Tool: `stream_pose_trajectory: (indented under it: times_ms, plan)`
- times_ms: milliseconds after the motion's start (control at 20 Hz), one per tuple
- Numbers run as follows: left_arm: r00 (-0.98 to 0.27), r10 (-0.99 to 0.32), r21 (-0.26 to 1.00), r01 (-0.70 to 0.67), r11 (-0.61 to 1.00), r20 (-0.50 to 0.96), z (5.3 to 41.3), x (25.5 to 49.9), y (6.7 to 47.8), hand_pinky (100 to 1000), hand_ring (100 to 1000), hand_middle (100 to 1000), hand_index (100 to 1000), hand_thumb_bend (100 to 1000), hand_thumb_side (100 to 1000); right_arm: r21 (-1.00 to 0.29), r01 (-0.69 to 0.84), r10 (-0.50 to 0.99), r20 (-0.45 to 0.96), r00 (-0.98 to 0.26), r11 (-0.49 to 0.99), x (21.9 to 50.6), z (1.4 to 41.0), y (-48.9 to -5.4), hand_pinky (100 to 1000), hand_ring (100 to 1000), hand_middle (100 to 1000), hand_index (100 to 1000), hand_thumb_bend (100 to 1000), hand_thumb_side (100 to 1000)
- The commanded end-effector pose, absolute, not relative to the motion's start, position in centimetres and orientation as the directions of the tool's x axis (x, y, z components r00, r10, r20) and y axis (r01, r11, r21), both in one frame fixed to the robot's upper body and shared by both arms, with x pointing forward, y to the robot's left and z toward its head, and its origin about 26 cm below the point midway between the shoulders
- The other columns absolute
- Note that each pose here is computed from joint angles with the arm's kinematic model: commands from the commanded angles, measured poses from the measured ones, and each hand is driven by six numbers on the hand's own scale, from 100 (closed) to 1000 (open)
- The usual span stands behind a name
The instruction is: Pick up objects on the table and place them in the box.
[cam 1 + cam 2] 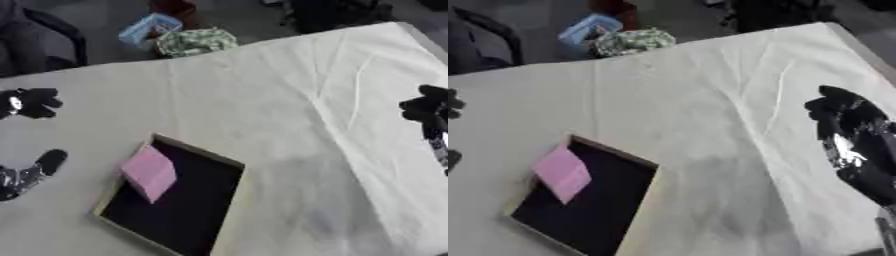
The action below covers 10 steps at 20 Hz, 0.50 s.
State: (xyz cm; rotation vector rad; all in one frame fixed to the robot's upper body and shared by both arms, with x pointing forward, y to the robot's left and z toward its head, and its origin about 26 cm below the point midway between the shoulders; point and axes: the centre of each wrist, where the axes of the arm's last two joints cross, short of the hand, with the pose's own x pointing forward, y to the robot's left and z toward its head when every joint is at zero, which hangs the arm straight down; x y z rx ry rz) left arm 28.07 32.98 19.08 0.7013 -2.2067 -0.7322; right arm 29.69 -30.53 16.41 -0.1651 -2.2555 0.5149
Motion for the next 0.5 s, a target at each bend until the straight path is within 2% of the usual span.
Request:
stream_pose_trajectory:
  times_ms: [50,250,500]
  plan:
    - [-0.606,-0.625,0.53,-0.361,0.768,0.493,18.0,28.2,31.7,741,711,757,946,228,646,-0.423,-0.039,0.282,0.668,-0.689,0.905,29.6,17.1,-30.6,828,813,698,882,100,496]
    - [-0.571,-0.596,0.446,-0.398,0.802,0.564,16.7,28.8,30.9,736,707,756,951,100,674,-0.421,-0.04,0.282,0.672,-0.685,0.906,29.6,16.9,-30.6,827,809,694,882,100,499]
    - [-0.544,-0.552,0.385,-0.398,0.833,0.632,15.5,29.5,30.0,733,706,757,950,100,684,-0.42,-0.037,0.286,0.677,-0.678,0.907,29.5,16.7,-30.7,826,804,689,882,100,502]
